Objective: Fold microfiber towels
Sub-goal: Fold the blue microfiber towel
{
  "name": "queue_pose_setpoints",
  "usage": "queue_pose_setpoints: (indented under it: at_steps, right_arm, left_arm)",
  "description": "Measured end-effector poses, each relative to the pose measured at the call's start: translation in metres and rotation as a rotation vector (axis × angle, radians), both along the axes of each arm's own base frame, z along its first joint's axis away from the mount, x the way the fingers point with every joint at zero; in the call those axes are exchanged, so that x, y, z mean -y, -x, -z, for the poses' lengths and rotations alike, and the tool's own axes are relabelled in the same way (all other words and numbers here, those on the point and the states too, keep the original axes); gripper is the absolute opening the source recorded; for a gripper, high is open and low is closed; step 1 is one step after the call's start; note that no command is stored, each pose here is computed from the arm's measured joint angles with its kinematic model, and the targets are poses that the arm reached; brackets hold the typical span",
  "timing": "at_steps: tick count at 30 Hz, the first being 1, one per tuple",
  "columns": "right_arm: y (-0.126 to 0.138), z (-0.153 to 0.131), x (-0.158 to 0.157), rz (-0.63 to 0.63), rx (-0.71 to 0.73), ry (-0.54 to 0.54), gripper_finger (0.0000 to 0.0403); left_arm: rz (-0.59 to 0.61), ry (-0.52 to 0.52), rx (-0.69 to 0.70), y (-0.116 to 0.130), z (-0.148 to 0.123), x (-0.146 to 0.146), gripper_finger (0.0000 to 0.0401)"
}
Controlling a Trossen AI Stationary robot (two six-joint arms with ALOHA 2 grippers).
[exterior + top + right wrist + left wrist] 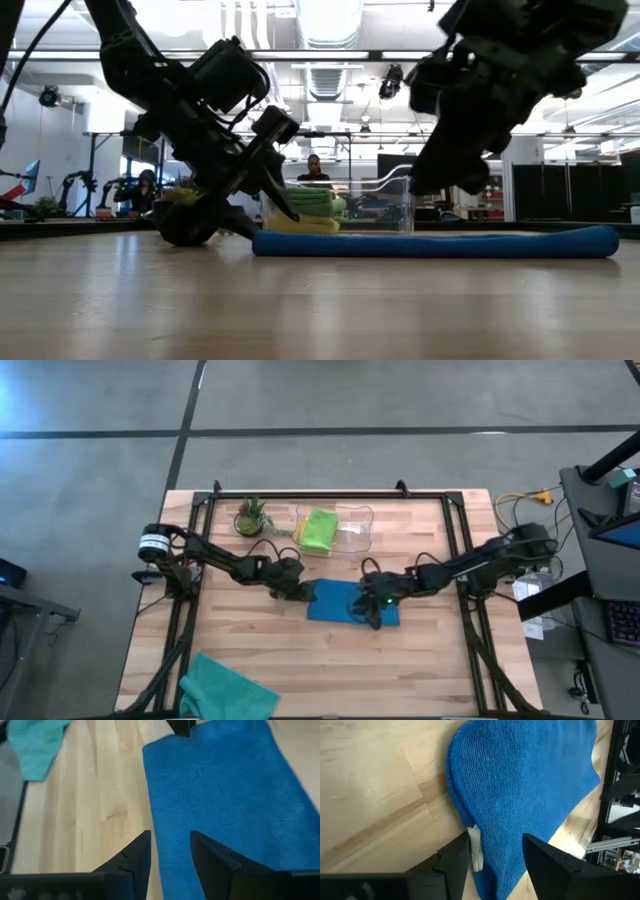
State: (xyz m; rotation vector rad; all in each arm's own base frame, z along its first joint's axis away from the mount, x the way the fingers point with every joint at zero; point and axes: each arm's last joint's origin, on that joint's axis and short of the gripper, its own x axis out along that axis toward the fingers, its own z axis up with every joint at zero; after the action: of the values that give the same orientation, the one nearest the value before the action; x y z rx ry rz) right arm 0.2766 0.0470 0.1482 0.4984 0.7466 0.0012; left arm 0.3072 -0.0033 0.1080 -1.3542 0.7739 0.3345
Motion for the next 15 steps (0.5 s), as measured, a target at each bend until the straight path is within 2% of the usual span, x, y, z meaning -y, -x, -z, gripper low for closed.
queue_pose_setpoints:
  at_steps: [10,15]
  right_arm:
    - [-0.034,0.027,-0.006,-0.015,-0.094,0.021,0.0125]
    - [-0.041,0.037,-0.007,0.0,-0.124,0.009,0.0112]
  left_arm:
    - [0.026,-0.007,0.003,0.0,0.001,0.001,0.0072]
    - [0.039,-0.018,0.007,0.0,0.002,0.001,0.002]
